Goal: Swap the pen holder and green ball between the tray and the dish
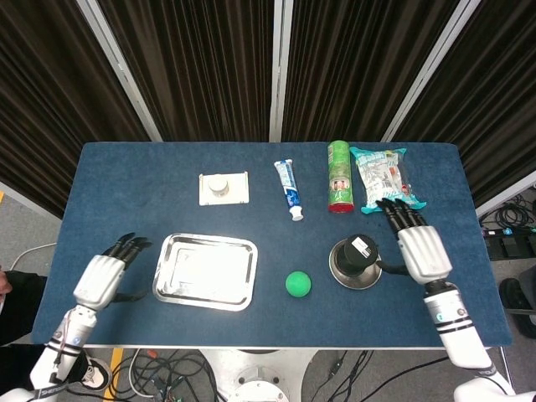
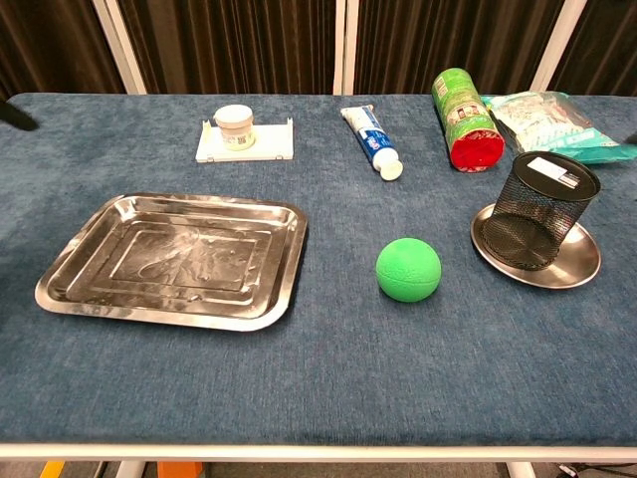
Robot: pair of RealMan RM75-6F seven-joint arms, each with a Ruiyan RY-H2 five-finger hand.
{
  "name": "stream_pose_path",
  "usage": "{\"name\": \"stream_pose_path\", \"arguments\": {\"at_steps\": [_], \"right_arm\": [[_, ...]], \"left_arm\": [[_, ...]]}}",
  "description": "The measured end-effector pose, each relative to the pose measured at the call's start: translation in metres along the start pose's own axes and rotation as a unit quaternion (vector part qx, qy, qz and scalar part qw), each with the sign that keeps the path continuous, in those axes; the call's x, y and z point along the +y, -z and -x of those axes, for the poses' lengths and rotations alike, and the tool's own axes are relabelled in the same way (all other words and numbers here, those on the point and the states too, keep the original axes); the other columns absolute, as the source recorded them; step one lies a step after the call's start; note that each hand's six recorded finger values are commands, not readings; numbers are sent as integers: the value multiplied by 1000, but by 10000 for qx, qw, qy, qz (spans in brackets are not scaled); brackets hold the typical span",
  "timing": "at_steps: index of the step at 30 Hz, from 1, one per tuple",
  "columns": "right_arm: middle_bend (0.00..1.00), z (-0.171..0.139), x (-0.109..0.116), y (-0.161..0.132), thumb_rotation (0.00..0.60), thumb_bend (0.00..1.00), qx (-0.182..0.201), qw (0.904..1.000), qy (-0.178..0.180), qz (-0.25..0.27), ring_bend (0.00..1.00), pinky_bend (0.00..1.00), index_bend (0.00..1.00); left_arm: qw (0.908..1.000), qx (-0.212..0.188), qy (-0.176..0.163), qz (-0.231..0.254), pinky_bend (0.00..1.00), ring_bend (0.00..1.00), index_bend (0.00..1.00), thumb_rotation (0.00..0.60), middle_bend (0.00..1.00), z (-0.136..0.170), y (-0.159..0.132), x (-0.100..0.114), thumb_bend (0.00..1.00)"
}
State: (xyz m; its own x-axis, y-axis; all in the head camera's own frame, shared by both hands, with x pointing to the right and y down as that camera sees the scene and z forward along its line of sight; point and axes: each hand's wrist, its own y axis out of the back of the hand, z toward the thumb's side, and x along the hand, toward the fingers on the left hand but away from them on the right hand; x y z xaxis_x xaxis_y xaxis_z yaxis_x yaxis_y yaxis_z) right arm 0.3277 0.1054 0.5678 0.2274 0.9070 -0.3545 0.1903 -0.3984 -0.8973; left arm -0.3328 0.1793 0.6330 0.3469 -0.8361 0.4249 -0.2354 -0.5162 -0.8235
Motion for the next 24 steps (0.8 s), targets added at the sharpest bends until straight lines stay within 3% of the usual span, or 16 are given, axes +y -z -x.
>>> {"name": "stream_pose_path", "arguments": {"at_steps": [5, 9, 16, 24], "right_arm": [[60, -13, 32, 22, 600, 0, -281, 9973, 604, 297, 0, 157, 0], [57, -22, 37, 45, 600, 0, -555, 9947, 723, 484, 0, 157, 0], [56, -31, 34, 84, 600, 0, -1009, 9892, 804, 699, 0, 156, 0], [58, -49, 36, 113, 600, 0, -1315, 9836, 911, 830, 0, 156, 0]], "left_arm": [[9961, -874, 104, 40, 322, 73, 184, 600, 144, -29, -57, -9, 6], [9889, -1446, 326, -2, 322, 73, 184, 600, 144, -48, -98, -23, 6], [9672, -2461, 634, -32, 322, 73, 183, 600, 144, -82, -184, -49, 7], [9512, -2929, 953, -164, 325, 73, 181, 600, 154, -116, -244, -82, 26]]}}
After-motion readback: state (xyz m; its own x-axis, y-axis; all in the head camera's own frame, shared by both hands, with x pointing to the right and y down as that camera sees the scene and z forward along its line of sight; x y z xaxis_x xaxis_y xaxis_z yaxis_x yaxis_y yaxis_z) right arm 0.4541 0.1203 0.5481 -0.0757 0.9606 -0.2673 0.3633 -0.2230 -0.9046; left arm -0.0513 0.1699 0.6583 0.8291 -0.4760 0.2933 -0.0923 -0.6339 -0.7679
